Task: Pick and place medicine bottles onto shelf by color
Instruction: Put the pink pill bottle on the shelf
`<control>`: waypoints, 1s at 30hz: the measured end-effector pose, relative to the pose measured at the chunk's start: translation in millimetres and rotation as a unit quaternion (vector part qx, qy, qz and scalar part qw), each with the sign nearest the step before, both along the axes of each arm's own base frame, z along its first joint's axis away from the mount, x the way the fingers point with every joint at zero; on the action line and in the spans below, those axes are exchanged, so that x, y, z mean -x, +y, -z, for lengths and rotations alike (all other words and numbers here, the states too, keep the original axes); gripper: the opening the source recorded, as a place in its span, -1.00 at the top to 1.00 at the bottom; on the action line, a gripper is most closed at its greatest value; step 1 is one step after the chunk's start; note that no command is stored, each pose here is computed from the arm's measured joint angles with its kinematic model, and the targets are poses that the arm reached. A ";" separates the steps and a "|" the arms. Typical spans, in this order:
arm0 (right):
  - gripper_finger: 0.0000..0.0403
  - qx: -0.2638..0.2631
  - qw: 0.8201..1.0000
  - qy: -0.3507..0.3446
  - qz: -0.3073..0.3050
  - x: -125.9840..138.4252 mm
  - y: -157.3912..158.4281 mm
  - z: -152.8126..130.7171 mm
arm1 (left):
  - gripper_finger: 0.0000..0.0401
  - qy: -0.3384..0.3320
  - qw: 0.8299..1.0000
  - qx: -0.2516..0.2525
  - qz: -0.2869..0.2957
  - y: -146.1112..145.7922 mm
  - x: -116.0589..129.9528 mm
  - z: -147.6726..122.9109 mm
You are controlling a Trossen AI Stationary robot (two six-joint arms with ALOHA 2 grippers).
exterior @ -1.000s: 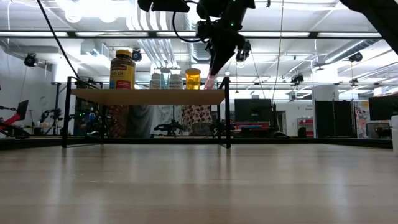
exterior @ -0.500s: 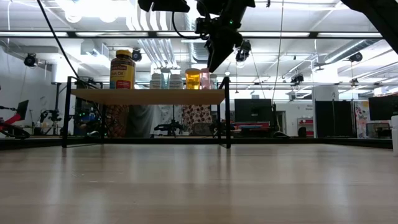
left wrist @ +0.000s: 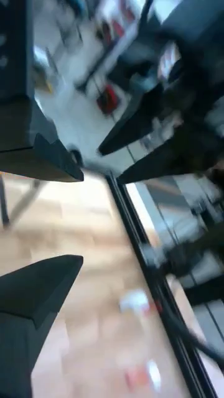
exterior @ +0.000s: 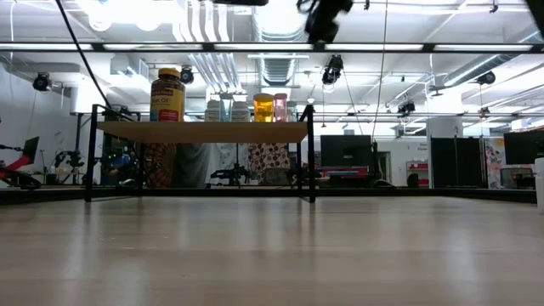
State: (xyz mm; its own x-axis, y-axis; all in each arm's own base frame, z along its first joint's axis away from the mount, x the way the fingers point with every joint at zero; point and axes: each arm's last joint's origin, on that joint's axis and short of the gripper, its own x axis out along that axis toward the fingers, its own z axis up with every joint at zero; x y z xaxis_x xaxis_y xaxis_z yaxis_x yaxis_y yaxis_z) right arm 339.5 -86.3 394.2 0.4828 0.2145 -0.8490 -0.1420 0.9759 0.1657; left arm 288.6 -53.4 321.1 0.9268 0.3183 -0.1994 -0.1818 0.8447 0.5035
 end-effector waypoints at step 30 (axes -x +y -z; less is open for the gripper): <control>0.11 0.081 0.889 -0.428 -0.145 161.7 201.7 139.0 | 0.06 -0.108 0.972 0.152 0.140 -92.8 -118.9 94.3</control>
State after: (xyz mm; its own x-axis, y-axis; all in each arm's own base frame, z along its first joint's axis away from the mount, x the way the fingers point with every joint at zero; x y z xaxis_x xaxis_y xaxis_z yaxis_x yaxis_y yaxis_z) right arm 177.8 115.4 255.2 0.9110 0.3428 -0.2294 -0.3971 0.8793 -0.2629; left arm 407.5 -146.2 226.8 0.9993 0.0041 -0.0360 0.0032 0.9801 0.1984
